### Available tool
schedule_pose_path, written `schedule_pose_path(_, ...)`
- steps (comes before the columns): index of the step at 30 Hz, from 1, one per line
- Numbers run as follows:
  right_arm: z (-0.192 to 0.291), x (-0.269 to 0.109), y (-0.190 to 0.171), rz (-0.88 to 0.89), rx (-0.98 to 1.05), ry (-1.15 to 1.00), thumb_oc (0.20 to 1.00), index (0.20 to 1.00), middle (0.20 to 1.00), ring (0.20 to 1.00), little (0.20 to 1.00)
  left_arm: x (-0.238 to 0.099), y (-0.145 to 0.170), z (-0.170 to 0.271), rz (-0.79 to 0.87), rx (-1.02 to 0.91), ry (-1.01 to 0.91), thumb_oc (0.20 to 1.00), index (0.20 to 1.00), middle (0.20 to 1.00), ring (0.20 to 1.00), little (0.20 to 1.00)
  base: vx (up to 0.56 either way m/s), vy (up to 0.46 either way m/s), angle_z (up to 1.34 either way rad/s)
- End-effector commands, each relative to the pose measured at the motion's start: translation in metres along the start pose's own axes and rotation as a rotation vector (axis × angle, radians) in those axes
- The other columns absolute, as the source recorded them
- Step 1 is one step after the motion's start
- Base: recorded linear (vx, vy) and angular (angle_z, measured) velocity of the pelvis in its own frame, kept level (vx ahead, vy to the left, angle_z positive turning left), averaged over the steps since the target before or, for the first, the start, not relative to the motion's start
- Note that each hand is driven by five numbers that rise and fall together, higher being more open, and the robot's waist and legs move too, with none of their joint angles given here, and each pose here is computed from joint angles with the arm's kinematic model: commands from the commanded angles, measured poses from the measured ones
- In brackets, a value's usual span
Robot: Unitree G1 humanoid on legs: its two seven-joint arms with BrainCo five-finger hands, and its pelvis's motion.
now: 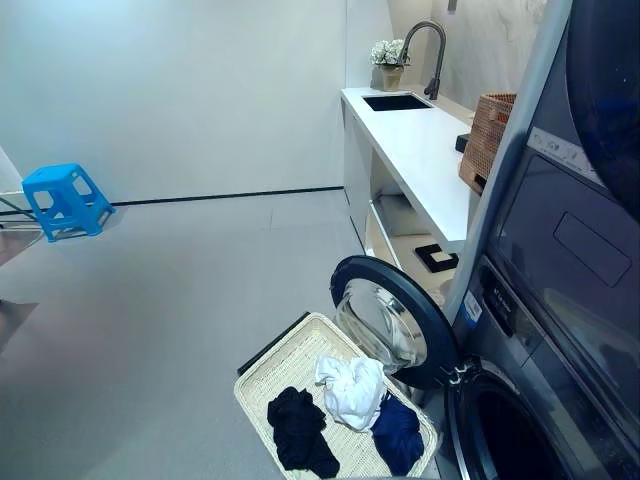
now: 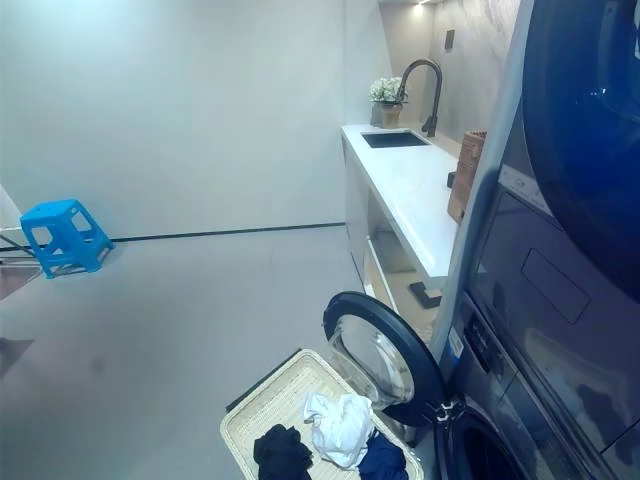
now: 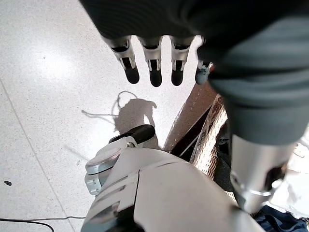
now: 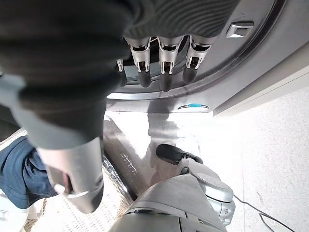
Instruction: Put the clothes into the washing machine.
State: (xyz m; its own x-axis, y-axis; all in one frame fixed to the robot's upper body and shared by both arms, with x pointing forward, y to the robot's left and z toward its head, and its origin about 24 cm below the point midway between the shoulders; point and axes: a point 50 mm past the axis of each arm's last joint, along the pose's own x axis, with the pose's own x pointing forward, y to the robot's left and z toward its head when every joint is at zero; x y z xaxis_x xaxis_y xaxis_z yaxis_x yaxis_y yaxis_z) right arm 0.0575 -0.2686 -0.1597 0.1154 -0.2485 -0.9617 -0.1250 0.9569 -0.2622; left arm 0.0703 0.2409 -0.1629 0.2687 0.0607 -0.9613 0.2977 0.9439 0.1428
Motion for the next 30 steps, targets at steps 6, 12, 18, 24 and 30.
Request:
schedule_pose_path(6,0.028,-0.001,-0.007,-0.007,0.025,-0.050,1.000,1.000,1.000,1.000,1.000,0.000,0.022,0.027,0.141,-0.049,-0.112,1.000,1.000,1.000,1.000,1.000,0.03,0.005,0.00)
schedule_pose_path(12,0.047,-0.004,-0.020,-0.037,0.058,-0.118,1.000,1.000,1.000,1.000,1.000,-0.010,0.047,0.065,0.327,-0.129,-0.345,1.000,1.000,1.000,1.000,1.000,-0.01,0.016,0.00)
schedule_pose_path(18,0.100,-0.015,-0.034,-0.098,0.130,-0.281,1.000,1.000,1.000,1.000,1.000,-0.044,0.082,0.157,0.608,-0.231,-0.743,1.000,1.000,1.000,1.000,1.000,-0.24,-0.005,0.06)
schedule_pose_path(24,0.117,-0.022,-0.044,-0.120,0.173,-0.331,1.000,1.000,1.000,1.000,1.000,-0.082,0.108,0.202,0.800,-0.271,-0.983,1.000,1.000,1.000,1.000,1.000,-0.10,-0.016,0.17)
schedule_pose_path(30,0.146,-0.034,-0.058,-0.133,0.212,-0.407,1.000,1.000,1.000,1.000,1.000,-0.149,0.128,0.267,0.978,-0.216,-1.314,1.000,1.000,1.000,1.000,1.000,-0.10,-0.036,0.02)
